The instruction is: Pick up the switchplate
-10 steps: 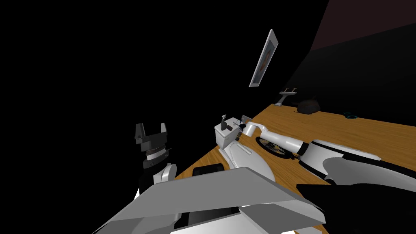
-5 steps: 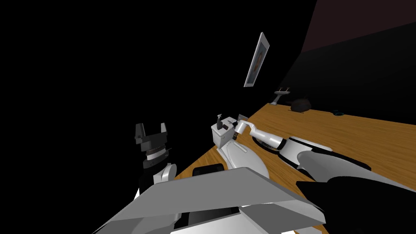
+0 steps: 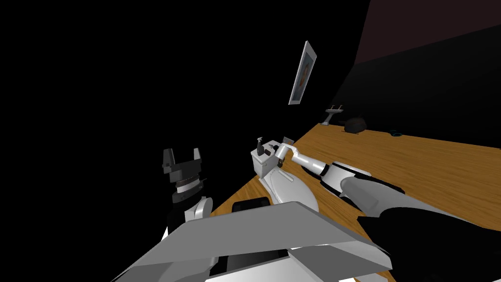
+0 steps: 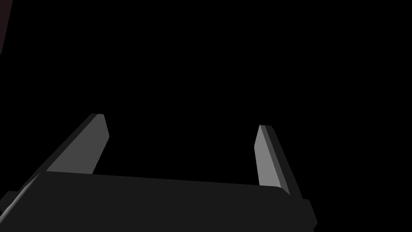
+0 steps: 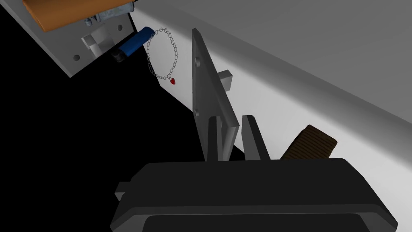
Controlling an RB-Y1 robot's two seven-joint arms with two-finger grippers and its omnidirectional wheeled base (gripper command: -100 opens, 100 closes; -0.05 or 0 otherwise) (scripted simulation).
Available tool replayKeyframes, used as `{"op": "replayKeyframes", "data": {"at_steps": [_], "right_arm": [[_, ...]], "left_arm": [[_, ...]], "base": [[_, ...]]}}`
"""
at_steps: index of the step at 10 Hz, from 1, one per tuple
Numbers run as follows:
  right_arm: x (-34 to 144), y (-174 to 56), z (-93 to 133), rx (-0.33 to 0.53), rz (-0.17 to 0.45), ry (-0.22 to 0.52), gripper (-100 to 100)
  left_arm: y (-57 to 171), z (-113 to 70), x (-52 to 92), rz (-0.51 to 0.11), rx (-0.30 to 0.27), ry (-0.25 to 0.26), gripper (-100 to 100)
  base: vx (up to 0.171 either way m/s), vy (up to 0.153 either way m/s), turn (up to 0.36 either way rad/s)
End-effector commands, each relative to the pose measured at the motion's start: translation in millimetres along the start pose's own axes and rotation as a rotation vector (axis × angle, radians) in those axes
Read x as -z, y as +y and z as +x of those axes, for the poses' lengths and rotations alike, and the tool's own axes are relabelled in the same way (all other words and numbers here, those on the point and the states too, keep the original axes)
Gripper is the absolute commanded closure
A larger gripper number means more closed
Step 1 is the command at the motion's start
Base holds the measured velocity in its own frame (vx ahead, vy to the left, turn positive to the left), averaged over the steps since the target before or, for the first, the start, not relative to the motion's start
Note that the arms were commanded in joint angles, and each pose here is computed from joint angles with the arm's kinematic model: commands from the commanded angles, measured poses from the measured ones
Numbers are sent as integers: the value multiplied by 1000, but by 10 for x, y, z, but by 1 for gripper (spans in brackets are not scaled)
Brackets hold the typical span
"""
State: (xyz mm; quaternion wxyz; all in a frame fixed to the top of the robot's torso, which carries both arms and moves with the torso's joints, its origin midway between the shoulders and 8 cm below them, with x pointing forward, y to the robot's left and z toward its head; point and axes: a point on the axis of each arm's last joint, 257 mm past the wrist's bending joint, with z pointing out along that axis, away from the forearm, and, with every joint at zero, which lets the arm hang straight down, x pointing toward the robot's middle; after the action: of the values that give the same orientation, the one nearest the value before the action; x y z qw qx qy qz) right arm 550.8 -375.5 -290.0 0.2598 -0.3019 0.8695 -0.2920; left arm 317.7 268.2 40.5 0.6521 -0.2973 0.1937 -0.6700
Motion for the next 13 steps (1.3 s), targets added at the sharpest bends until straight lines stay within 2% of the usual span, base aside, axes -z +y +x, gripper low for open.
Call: {"op": "replayKeyframes", "data": {"at_steps": [1, 3, 4, 5, 7, 8, 9, 11, 12, 13], "right_arm": [[-5, 45, -107, 60, 9, 34, 100], [124, 152, -585, 52, -7, -27, 100], [141, 255, -652, 52, -23, -38, 100], [163, 252, -744, 113, -2, -5, 100], [369, 472, -1204, 115, -31, -67, 100], [372, 481, -1209, 115, -33, -68, 100], [454, 496, -1396, 180, -10, -57, 100], [678, 709, -1745, 188, -35, -100, 100], [610, 640, -1649, 182, -26, -84, 100], [631, 658, -1676, 184, -28, -87, 0]], "left_arm": [[0, 0, 0, 0, 0, 0, 0], [0, 0, 0, 0, 0, 0, 0], [0, 0, 0, 0, 0, 0, 0], [0, 0, 0, 0, 0, 0, 0], [0, 0, 0, 0, 0, 0, 0], [0, 0, 0, 0, 0, 0, 0], [0, 0, 0, 0, 0, 0, 0], [0, 0, 0, 0, 0, 0, 0], [0, 0, 0, 0, 0, 0, 0], [0, 0, 0, 0, 0, 0, 0]], "base": [[-29, -76, -192], [-31, -82, -78], [-7, -26, 40], [-36, -88, -191], [-20, -80, -74], [-1, -17, 37], [-23, -89, -207], [-27, -88, -70], [-6, -17, 29], [0, 0, 0]]}}
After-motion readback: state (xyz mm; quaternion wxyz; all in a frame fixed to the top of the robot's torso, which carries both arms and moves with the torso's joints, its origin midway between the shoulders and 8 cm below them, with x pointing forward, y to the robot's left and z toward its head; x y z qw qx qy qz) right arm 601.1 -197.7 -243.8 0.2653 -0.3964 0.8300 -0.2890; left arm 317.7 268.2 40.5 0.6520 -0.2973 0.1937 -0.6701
